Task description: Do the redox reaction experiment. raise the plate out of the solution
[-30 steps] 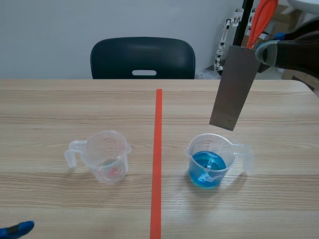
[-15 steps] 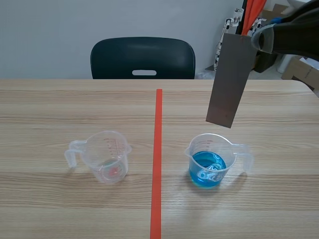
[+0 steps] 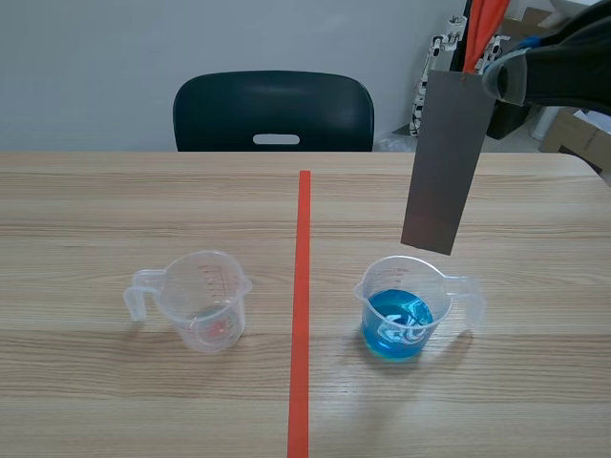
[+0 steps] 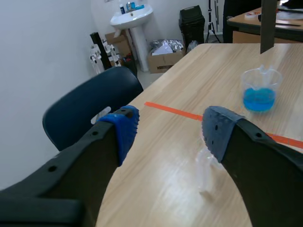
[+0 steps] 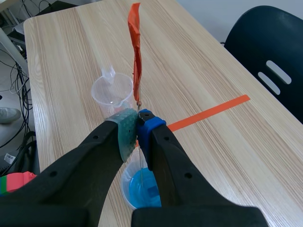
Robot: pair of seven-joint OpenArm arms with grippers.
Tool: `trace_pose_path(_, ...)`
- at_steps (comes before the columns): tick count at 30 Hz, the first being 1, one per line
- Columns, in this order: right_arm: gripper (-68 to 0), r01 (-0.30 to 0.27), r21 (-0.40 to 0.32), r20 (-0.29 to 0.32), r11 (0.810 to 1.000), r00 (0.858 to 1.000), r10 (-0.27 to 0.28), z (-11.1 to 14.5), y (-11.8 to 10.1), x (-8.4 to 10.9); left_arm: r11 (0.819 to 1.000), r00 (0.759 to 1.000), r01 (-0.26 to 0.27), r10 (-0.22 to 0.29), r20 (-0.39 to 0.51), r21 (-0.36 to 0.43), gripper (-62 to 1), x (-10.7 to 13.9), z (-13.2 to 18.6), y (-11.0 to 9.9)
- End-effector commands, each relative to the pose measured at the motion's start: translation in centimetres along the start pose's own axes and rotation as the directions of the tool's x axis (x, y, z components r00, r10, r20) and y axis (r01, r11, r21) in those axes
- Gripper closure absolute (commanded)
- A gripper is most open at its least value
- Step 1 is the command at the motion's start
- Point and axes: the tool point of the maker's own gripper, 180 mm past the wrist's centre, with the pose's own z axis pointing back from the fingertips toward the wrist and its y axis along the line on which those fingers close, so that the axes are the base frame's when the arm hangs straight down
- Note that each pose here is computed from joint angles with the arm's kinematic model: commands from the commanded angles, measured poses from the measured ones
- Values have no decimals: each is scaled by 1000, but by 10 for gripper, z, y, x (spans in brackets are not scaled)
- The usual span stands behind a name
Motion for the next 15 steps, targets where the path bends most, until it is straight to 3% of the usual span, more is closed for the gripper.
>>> trace_pose_path(1,-6,-27,-14,30,1000,999,27,4,-5,15,1000,999,23,-22,40,-15,-239,14,-12,6)
trace_pose_path(6,-6,-27,-14,30,1000,999,27,4,-5,15,995,997,52,-46,63,-90,-21,32,-37,4)
trace_pose_path(15,-6,-29,-15,29,999,999,30,4,-5,15,972,997,65,-57,43,-225,-15,38,-91,-39)
